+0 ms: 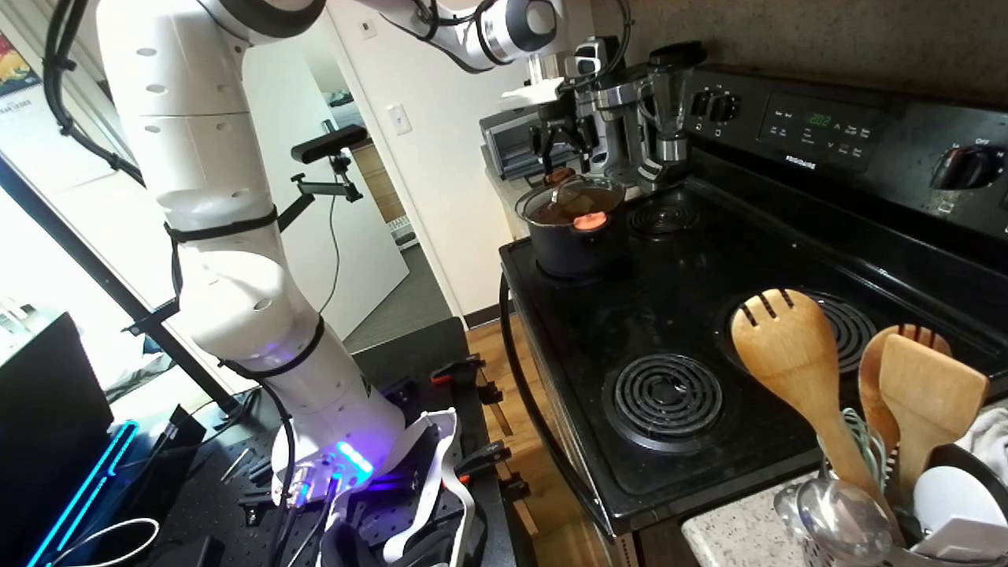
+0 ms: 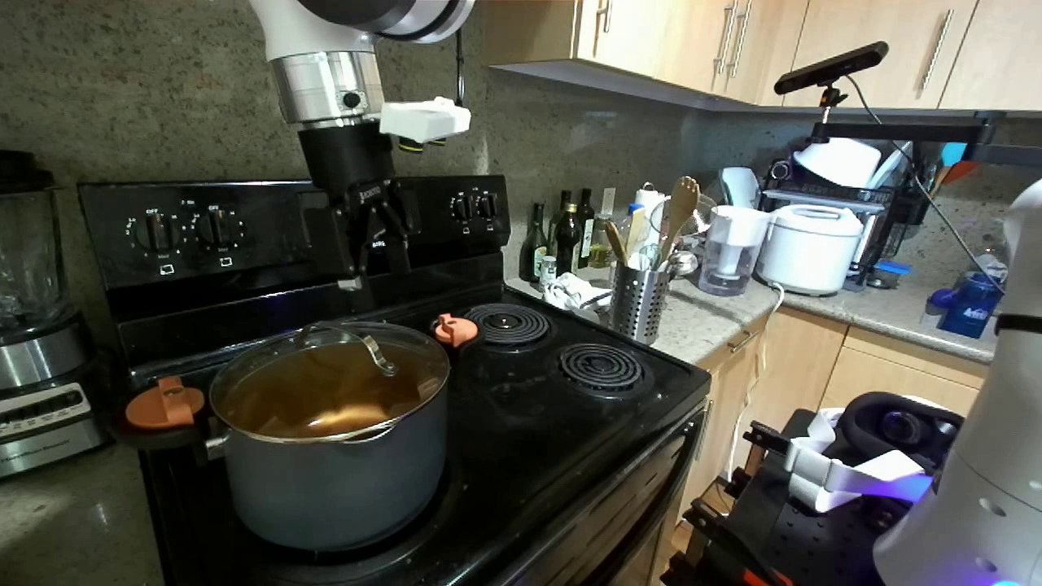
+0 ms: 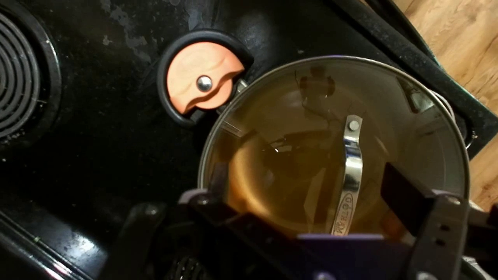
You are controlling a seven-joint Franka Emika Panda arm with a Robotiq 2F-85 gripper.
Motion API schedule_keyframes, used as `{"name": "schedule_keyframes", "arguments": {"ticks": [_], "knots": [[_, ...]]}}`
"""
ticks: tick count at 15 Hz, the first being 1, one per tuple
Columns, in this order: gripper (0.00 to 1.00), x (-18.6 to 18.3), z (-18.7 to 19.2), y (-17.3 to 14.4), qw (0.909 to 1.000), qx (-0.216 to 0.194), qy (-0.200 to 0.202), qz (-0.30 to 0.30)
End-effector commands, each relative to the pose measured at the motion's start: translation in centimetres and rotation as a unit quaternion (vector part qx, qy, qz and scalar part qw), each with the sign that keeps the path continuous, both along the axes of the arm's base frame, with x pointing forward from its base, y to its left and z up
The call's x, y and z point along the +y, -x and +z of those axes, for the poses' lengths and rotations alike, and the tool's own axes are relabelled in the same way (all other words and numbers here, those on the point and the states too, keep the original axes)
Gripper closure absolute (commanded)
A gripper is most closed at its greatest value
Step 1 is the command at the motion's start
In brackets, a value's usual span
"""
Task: Uncover the pot and put the lid on the stovetop
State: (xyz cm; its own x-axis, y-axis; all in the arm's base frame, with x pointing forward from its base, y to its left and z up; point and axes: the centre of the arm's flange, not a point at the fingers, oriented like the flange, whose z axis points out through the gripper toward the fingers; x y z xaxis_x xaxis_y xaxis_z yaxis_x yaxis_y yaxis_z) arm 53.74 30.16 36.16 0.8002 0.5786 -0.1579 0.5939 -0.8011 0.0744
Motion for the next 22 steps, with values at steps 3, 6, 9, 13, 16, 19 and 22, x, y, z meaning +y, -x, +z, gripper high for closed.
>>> {"name": "schedule_keyframes", "arguments": {"ticks": [3, 6, 9, 13, 16, 19, 22], "knots": [[0.00, 0.1, -0.4, -0.5, 0.9999, 0.009, -0.007, -0.013], [0.00, 1.1, 0.2, -0.1, 0.9999, 0.006, -0.014, -0.006], [0.00, 2.2, 0.6, 0.5, 0.9997, 0.001, -0.022, 0.007], [0.00, 3.3, -0.1, 0.6, 0.9987, -0.016, -0.039, 0.028], [0.00, 3.9, -0.8, 0.5, 0.9982, -0.019, -0.046, 0.033], [0.00, 4.3, -1.7, 0.4, 0.9981, -0.015, -0.048, 0.036], [0.00, 4.5, -2.4, 0.4, 0.9981, -0.013, -0.048, 0.036]]}}
